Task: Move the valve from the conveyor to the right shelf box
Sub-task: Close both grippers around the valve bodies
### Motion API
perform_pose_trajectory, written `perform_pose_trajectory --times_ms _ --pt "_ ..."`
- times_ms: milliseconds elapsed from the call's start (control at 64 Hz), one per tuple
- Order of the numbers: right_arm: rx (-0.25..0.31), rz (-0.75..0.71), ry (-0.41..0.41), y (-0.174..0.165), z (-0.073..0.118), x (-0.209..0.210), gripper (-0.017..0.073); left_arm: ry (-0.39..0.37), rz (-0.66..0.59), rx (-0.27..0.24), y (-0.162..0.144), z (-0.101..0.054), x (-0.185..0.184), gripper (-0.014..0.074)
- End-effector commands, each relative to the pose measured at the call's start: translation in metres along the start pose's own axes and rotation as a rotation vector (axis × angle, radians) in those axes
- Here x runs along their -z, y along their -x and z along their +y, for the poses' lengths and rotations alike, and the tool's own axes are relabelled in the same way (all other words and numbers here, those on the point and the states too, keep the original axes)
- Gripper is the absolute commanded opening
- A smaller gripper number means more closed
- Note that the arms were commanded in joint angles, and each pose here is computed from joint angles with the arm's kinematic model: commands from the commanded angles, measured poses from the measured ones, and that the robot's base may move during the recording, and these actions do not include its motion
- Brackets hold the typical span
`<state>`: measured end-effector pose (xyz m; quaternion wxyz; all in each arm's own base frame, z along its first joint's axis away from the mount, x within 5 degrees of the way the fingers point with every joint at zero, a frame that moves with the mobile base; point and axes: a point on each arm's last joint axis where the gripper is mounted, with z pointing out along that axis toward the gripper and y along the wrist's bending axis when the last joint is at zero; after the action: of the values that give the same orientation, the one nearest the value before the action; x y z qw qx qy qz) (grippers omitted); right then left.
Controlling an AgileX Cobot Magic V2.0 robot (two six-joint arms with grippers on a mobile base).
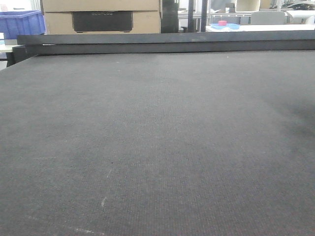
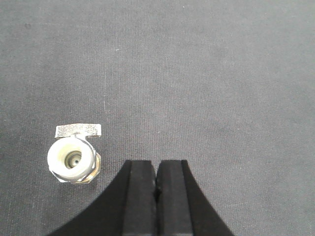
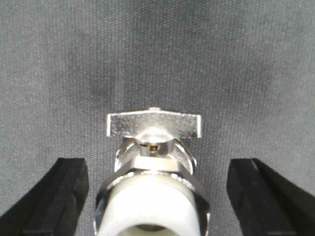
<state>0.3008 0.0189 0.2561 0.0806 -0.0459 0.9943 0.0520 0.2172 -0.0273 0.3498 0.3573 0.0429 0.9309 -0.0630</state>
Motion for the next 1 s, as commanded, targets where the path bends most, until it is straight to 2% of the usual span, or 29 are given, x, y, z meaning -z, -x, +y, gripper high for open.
perform_pose_trajectory --times_ms 0,250,469,594,750,922,984 --pt "0.009 0.001 -0.013 0.000 -0.002 0.000 0.0461 -0.005 -0.022 0.016 0.003 0.000 0.001 -0.0111" --pt "0.009 0.007 -0.012 -0.001 -0.002 0.000 0.0412 -0.006 -0.007 0.016 0.002 0.000 0.001 -0.0111" --pt "0.009 0.032 -0.009 -0.003 -0.002 0.000 0.0302 -0.006 -0.002 0.016 0.001 0.000 0.001 -0.0111" --pt "0.009 0.054 -0.007 -0.005 -0.002 0.000 0.0148 -0.006 -0.002 0.016 0.001 0.000 0.001 -0.0111" --pt "0.009 0.054 -0.007 -0.005 -0.002 0.000 -0.0172 -0.006 -0.002 0.016 0.001 0.000 0.001 -0.0111" --pt "0.009 0.051 -0.007 -0.005 -0.002 0.000 -0.0162 0.016 -0.003 0.012 0.001 0.003 0.002 -0.0111" --pt "0.009 0.051 -0.007 -0.005 -0.002 0.000 -0.0162 0.039 0.001 0.074 0.001 0.011 0.002 -0.0111"
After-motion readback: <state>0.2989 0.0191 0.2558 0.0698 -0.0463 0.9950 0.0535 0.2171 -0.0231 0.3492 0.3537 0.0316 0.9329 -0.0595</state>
